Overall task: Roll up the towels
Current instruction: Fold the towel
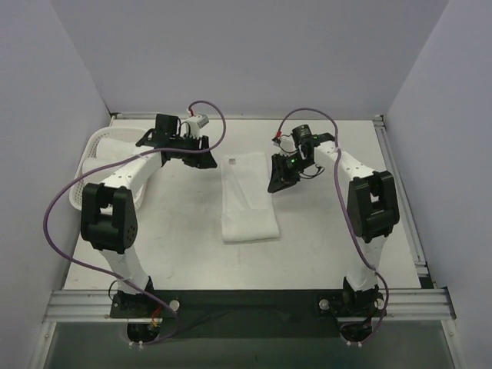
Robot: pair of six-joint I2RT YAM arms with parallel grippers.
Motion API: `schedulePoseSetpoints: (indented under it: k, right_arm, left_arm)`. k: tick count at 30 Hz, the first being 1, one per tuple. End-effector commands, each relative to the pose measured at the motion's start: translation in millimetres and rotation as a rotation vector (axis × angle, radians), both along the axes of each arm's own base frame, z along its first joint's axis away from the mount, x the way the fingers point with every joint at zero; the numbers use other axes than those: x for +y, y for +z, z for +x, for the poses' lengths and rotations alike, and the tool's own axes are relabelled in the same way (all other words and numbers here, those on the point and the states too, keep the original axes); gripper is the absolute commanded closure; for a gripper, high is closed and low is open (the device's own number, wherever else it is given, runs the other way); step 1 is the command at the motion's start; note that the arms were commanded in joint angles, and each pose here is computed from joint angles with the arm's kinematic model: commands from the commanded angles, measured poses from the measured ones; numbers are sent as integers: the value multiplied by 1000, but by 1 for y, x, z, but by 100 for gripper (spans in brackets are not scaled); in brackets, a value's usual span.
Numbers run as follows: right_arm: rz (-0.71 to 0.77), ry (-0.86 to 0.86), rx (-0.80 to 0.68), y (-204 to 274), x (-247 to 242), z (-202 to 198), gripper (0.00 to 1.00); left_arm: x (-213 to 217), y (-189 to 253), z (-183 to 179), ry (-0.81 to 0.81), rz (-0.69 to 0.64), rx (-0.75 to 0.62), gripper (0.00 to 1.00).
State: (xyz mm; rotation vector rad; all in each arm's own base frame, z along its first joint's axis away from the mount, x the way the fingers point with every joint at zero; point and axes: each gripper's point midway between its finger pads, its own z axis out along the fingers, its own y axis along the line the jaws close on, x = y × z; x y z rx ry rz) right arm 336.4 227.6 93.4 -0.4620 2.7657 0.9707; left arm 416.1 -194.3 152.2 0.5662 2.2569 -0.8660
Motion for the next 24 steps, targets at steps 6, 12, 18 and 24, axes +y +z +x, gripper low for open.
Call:
schedulePoseSetpoints:
  k: [6,12,18,24]
  right_arm:
    - [-31,-53,-10,-20,7,44,85]
    - [-38,-70,-8,-42,11,61,86]
    - [-64,-75,17,-61,9,63,87]
    - [-74,-74,20,-66,7,63,87]
  left_arm:
    - [-8,-39,51,115,-22,76,46]
    - [-25,-66,64,90,-105,148,46]
    - [-37,-83,63,65,-172,217,48]
    - [-44,-90,56,42,-224,253,50]
